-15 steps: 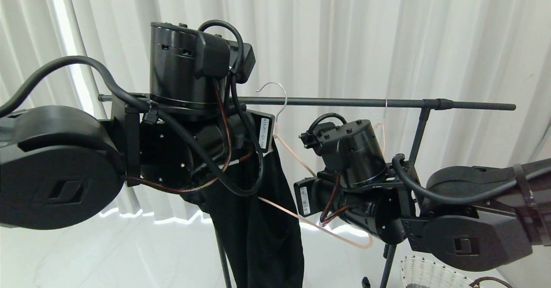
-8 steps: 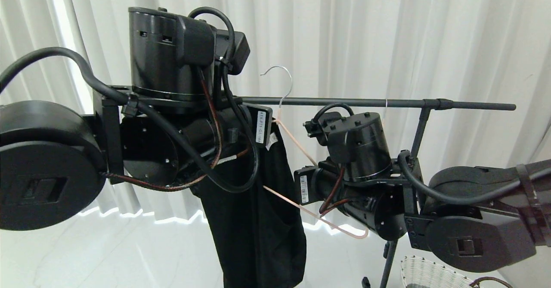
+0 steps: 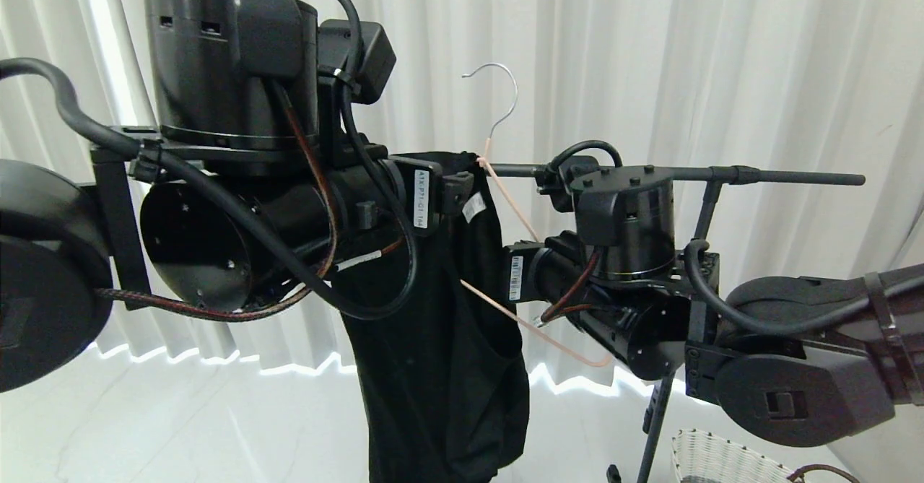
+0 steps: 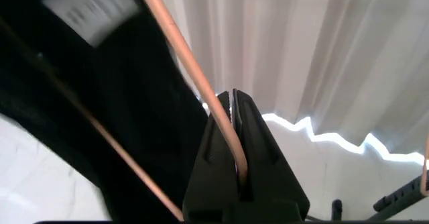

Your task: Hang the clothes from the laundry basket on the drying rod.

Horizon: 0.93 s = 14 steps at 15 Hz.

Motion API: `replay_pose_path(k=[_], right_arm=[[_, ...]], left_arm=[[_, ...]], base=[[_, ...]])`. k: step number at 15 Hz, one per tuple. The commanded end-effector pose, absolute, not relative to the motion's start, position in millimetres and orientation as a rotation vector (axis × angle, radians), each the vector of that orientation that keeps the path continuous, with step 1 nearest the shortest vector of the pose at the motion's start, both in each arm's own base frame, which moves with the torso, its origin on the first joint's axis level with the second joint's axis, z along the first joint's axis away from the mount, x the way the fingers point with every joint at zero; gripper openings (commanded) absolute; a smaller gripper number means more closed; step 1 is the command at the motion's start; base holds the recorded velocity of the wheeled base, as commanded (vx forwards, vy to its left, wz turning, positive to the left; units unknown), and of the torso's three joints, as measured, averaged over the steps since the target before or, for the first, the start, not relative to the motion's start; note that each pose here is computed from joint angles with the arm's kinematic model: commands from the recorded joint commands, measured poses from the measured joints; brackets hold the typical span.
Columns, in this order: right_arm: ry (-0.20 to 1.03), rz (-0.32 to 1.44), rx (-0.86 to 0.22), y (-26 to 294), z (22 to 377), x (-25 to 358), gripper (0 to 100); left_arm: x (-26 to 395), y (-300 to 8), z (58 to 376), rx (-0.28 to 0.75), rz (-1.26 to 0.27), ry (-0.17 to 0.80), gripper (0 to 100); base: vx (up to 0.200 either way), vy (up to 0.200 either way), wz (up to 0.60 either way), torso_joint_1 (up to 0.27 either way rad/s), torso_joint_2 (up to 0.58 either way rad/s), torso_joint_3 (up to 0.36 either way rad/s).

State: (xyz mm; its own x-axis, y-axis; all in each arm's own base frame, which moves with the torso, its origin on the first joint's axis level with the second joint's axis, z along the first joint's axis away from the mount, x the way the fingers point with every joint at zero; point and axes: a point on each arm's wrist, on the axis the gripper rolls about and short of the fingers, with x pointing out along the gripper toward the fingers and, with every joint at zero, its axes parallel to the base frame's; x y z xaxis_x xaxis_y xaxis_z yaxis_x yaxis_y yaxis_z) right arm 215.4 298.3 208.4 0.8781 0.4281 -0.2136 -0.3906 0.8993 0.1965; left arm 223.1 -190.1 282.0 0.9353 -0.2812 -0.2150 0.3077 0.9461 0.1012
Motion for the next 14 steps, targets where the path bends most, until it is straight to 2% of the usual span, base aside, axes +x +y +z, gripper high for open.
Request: replay_pose_path(k=[1, 7, 10, 12, 14], right_arm=[[0.246, 0.41, 0.155, 295, 211, 217, 0], [0.206, 0.377, 0.171, 283, 220, 218, 0], [0.176, 0.39, 0.102, 262, 216, 204, 0], [0.171, 0.451, 0.04, 239, 204, 186, 0], [0.155, 0.508, 0.031, 224, 195, 172, 0]], left_arm=[[221, -190, 284, 0.132, -0.307, 0.194, 100], [199, -175, 280, 0.142, -0.321, 0.202, 100], [177, -149, 270, 0.168, -0.314, 0.215, 100], [159, -132, 273, 0.199, -0.391, 0.188, 100], [150, -126, 276, 0.201, -0.465, 0.166, 100]], base=[[0.0, 0.0, 0.0, 0.0, 0.0, 0.0], [0.0, 0.0, 0.0, 0.0, 0.0, 0.0], [0.0, 0.0, 0.0, 0.0, 0.0, 0.0], [0.0, 0.0, 0.0, 0.0, 0.0, 0.0], [0.0, 0.0, 0.0, 0.0, 0.0, 0.0]])
